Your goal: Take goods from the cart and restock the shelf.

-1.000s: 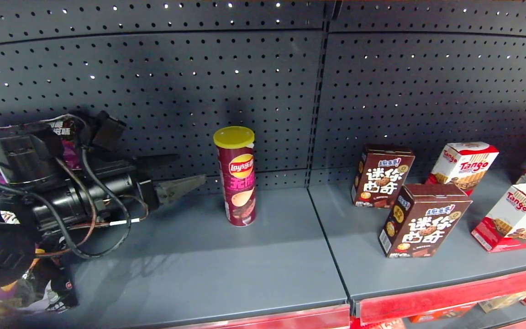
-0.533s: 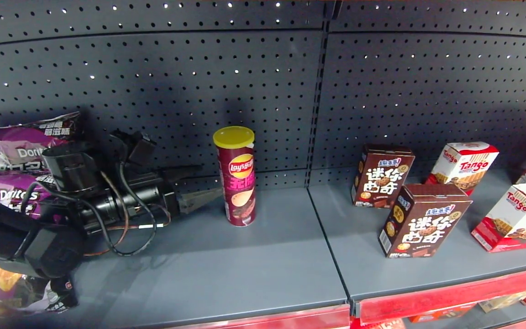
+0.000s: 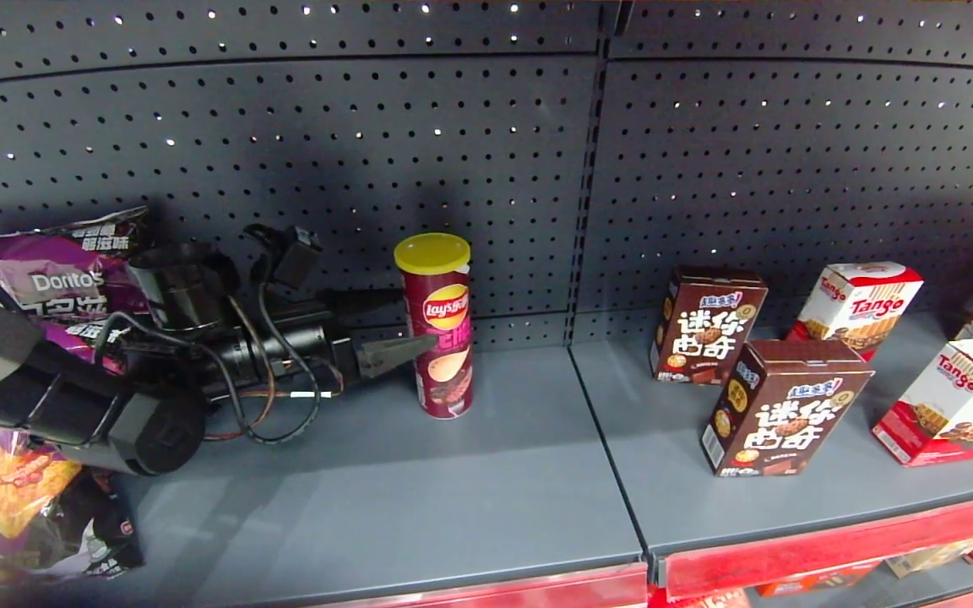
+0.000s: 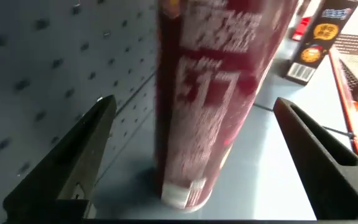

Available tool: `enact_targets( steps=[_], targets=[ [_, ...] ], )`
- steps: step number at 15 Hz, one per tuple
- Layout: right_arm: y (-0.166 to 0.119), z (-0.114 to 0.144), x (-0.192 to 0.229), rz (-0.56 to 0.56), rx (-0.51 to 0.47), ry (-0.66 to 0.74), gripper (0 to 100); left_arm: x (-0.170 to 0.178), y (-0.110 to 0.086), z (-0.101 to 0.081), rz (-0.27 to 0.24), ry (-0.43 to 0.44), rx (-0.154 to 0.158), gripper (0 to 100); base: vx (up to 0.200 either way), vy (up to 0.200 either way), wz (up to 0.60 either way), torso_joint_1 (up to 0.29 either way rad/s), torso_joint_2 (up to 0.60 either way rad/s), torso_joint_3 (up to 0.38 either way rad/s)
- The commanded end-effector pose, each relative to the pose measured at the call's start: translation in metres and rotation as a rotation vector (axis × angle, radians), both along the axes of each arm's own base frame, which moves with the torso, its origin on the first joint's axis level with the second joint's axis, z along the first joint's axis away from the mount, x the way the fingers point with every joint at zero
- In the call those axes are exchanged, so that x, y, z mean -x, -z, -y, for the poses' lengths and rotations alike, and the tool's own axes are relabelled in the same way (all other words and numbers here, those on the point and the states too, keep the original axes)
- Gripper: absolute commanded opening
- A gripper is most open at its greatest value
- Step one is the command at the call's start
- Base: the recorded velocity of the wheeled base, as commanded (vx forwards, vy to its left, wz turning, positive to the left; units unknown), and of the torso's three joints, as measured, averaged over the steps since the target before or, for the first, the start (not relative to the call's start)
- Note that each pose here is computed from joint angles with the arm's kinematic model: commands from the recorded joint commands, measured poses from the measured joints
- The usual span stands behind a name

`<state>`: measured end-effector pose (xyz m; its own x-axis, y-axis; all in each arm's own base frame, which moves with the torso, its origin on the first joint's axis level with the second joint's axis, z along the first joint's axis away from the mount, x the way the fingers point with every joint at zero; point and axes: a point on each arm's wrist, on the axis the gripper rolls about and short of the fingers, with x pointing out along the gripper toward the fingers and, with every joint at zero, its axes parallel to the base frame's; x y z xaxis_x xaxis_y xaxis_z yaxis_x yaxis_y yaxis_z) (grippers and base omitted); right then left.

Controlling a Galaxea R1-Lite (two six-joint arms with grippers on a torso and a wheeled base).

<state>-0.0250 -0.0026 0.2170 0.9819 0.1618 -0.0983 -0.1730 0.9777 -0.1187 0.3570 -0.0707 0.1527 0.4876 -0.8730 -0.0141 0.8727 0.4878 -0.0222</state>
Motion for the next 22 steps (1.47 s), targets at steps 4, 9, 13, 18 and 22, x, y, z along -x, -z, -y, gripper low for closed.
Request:
enact_targets(
  steps=[4, 9, 13, 18, 22],
  targets=[
    [0.000, 0.000, 0.001, 0.003, 0.000, -0.001, 0, -0.011, 0.005, 0.015, 0.000, 0.042, 0.002, 100, 0.000, 0.000, 0.00, 0.000, 0.00, 0.000],
    [0.001, 0.000, 0.002, 0.002, 0.000, 0.001, 0, -0.028, 0.002, 0.020, 0.000, 0.045, 0.003, 100, 0.000, 0.000, 0.00, 0.000, 0.00, 0.000],
    [0.002, 0.000, 0.001, -0.001, 0.000, 0.001, 0, -0.029, 0.002, 0.025, -0.001, 0.055, 0.004, 100, 0.000, 0.000, 0.00, 0.000, 0.00, 0.000],
    [0.004, 0.000, 0.000, -0.009, 0.001, -0.001, 0, -0.032, 0.006, 0.029, -0.004, 0.057, 0.003, 0, 0.000, 0.000, 0.00, 0.000, 0.00, 0.000],
    [0.003, 0.000, 0.000, -0.009, 0.001, -0.001, 0, -0.011, -0.005, 0.025, -0.002, 0.057, 0.003, 0, 0.000, 0.000, 0.00, 0.000, 0.00, 0.000]
  ],
)
